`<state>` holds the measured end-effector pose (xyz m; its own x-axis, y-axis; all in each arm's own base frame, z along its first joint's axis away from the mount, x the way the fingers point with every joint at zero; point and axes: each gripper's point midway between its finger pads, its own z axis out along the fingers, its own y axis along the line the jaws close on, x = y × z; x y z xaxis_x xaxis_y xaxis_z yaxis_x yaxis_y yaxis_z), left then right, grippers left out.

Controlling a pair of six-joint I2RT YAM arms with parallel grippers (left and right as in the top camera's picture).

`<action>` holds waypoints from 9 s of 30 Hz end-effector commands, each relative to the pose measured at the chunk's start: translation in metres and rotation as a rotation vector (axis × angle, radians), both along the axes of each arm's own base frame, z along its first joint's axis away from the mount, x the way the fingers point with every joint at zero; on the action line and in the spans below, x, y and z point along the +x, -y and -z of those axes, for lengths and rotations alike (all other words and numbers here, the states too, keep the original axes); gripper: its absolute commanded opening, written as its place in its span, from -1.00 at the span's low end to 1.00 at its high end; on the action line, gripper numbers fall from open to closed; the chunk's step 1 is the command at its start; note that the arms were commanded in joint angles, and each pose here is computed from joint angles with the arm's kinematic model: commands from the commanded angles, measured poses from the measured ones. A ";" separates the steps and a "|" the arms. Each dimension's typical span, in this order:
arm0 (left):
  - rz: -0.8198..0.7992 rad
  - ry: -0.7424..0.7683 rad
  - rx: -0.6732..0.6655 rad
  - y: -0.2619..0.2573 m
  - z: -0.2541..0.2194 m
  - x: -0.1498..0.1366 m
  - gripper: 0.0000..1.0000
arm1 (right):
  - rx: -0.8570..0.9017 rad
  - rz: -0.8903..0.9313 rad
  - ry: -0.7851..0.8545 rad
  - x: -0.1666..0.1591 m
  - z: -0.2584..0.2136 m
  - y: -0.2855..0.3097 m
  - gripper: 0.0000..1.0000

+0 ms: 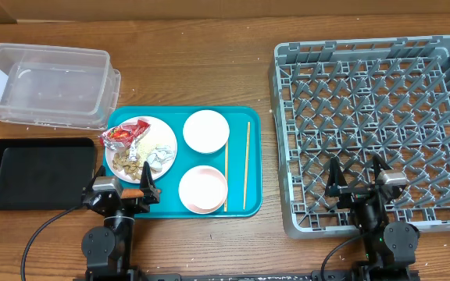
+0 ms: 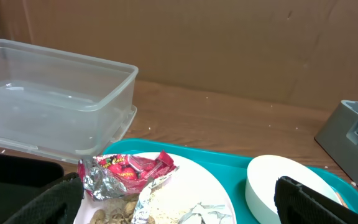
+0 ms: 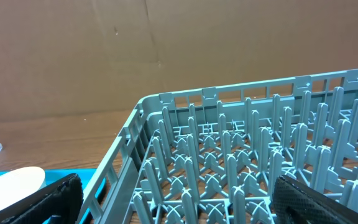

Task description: Sort waste into correct bins and load items into the dishwasher

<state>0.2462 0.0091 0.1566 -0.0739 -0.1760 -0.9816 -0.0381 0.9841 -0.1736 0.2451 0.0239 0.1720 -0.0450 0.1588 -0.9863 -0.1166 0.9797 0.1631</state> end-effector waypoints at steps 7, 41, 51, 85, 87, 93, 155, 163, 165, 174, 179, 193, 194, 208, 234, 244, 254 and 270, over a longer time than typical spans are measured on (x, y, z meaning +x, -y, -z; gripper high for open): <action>-0.005 0.002 0.027 -0.001 0.001 0.000 0.99 | -0.006 -0.003 0.007 0.000 0.001 0.000 1.00; -0.023 -0.103 -0.017 -0.002 -0.087 -0.021 0.99 | -0.009 -0.008 -0.099 -0.027 -0.101 0.000 1.00; 0.001 -0.487 0.020 -0.002 -0.131 -0.006 1.00 | -0.022 -0.009 -0.486 -0.024 -0.133 0.000 1.00; -0.299 -1.217 -0.106 -0.055 0.035 0.088 1.00 | -0.062 0.018 -0.940 -0.005 -0.072 0.005 1.00; -0.315 -1.231 -0.117 -0.062 0.047 0.093 1.00 | -0.062 0.018 -0.940 -0.005 -0.072 0.005 1.00; -0.327 -1.291 -0.140 -0.070 0.085 0.104 0.74 | -0.064 0.021 -0.939 -0.005 -0.072 0.006 1.00; -0.031 -1.248 -0.181 0.015 -0.026 0.099 0.80 | -0.073 0.038 -0.954 -0.008 -0.070 0.009 1.00; 0.017 -1.429 -0.118 0.033 0.022 0.067 0.80 | -0.075 0.037 -0.992 -0.016 -0.065 0.009 1.00; 0.016 -1.435 -0.117 0.033 0.036 0.065 0.79 | -0.075 0.037 -0.995 -0.016 -0.065 0.009 1.00; 0.039 -1.410 -0.113 0.039 0.087 0.064 0.61 | -0.070 0.035 -1.001 -0.017 -0.064 0.008 1.00; 0.051 -1.385 -0.108 0.043 0.108 0.063 0.55 | -0.070 0.035 -1.002 -0.018 -0.064 0.008 1.00; 0.062 -1.349 -0.098 0.046 0.115 0.069 0.07 | -0.071 0.035 -1.004 -0.018 -0.064 0.008 1.00; 0.060 -1.348 -0.096 0.046 0.115 0.069 0.07 | -0.071 0.035 -1.003 -0.018 -0.064 0.008 1.00; 0.035 -1.411 -0.068 0.042 0.136 0.065 -0.13 | -0.070 0.035 -1.003 -0.018 -0.064 0.008 1.00; -0.104 -1.223 -0.024 -0.002 0.002 0.133 -0.92 | -0.071 0.035 -1.000 -0.017 -0.064 0.008 1.00; -0.326 -0.922 -0.161 -0.110 -0.042 0.185 -0.92 | -0.070 0.035 -1.000 -0.017 -0.064 0.008 1.00; -0.418 -0.894 -0.227 -0.155 -0.016 0.201 0.47 | -0.071 0.035 -1.003 -0.018 -0.064 0.008 1.00; -0.106 -1.260 -0.411 -0.056 -0.021 0.104 0.66 | 0.020 -0.125 -0.956 -0.010 -0.073 -0.022 1.00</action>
